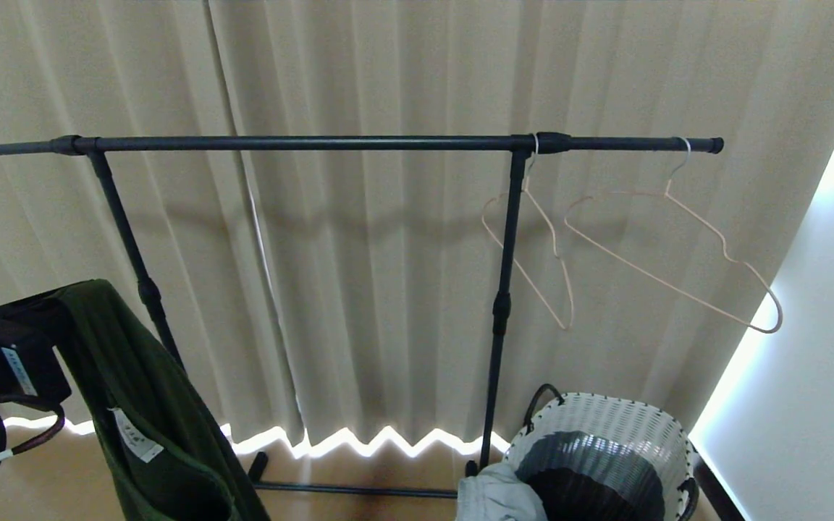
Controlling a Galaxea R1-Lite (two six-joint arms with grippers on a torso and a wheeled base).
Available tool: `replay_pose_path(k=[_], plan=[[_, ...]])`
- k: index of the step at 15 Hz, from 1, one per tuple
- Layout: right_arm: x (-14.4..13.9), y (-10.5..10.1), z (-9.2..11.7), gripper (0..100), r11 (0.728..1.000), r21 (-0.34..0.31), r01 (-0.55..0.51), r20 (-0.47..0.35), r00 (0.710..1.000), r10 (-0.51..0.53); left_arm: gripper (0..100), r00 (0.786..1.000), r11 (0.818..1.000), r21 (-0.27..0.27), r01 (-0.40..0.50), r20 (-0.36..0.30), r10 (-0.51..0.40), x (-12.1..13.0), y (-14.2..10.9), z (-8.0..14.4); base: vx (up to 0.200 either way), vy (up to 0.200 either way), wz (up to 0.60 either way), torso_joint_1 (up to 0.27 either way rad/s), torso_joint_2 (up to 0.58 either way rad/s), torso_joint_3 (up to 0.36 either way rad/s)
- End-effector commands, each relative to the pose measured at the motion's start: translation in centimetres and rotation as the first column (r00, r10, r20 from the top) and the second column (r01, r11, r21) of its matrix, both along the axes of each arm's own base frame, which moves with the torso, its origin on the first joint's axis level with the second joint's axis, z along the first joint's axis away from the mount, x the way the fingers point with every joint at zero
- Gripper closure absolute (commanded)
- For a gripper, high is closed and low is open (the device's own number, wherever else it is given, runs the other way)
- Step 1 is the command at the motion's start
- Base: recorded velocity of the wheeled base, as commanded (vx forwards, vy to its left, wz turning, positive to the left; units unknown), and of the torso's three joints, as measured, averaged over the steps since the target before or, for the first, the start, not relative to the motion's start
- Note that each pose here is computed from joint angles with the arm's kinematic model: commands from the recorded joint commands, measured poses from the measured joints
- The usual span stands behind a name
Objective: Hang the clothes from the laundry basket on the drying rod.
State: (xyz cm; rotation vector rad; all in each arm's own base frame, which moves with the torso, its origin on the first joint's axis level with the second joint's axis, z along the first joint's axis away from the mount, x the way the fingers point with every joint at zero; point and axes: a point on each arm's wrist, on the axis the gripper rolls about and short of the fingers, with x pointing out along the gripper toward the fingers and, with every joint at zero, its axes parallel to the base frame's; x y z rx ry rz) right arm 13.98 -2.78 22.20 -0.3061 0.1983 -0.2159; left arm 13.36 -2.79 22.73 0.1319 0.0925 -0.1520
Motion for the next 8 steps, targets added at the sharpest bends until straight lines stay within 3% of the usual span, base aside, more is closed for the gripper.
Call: replay_pose_path(k=[1,5,8], plan=[[0.01,0.0,0.02,0,1.0,0.0,0.0,0.001,1.0,0.0,100,1.0,1.0,0.001,-0.001,-0.002,0.001,-0.03,0.01,-0.06,0.2,0.0,0.0,-0.017,-0.01,0.012],[0.04,0.0,0.0,0,1.0,-0.002,-0.001,-0.001,1.0,0.001,100,1.0,1.0,0.002,0.002,-0.008,-0.002,-0.06,-0.01,-0.27,0.2,0.0,0.0,0.007,0.0,0.002],[0.43,-0.06,-0.11,0,1.0,0.004,-0.009,-0.012,1.0,0.009,100,1.0,1.0,0.02,0.003,-0.016,-0.002,-0.09,0.02,-0.61,0.0,0.0,0.0,0.0,0.0,0.0]])
